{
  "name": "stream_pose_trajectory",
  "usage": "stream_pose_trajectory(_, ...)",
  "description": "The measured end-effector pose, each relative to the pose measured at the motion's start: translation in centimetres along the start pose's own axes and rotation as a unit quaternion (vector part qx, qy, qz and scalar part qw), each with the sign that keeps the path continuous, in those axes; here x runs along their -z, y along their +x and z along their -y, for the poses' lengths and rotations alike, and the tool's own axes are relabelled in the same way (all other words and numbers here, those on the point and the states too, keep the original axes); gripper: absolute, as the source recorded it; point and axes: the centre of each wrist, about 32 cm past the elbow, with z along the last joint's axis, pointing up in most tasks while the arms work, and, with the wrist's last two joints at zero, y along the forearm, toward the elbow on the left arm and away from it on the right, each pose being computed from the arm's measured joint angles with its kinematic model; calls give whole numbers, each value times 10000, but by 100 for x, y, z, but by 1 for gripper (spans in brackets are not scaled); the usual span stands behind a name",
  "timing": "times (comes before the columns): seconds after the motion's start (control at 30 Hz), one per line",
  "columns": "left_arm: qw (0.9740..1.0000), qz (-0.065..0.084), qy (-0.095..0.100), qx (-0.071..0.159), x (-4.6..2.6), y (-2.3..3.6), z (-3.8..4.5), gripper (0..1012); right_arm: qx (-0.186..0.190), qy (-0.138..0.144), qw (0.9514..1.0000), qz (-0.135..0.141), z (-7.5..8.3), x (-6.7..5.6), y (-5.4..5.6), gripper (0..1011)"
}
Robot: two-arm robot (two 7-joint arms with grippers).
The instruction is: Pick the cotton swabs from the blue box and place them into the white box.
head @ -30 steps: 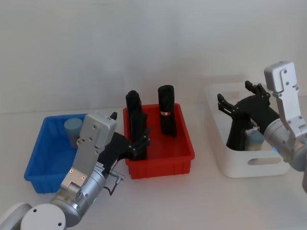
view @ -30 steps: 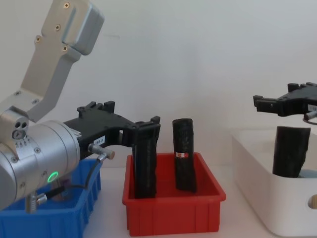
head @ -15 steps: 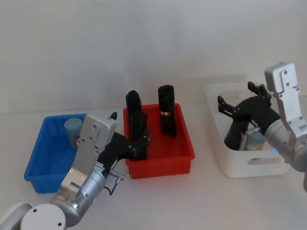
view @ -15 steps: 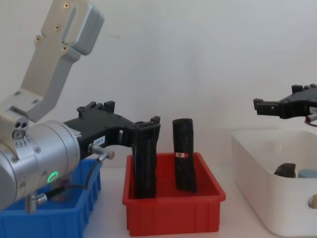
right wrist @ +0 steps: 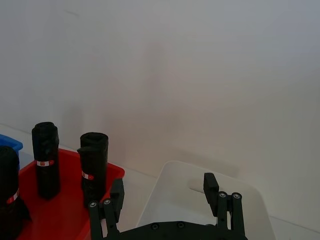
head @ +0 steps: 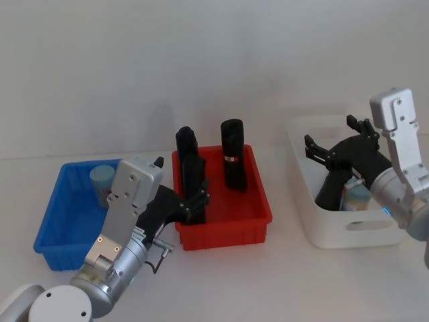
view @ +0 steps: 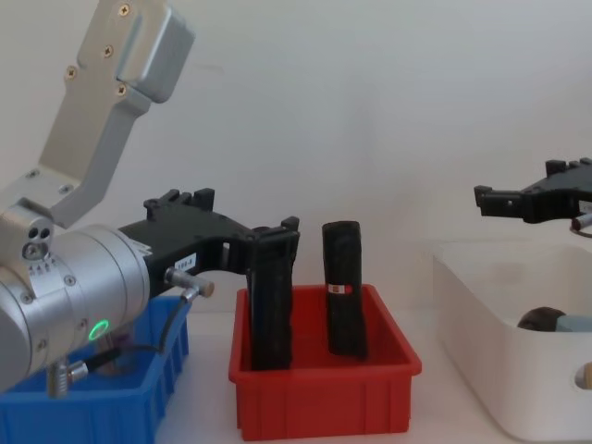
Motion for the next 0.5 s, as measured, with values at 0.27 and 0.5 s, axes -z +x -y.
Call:
stream_pose_trajectory(0.27,10000,0,0,0,0,0,0,1004,-1,-2,10000,0,0,0,0,1001)
stream_pose_trajectory(0.5,10000,0,0,0,0,0,0,1004,-2,-2,10000,0,0,0,0,1001)
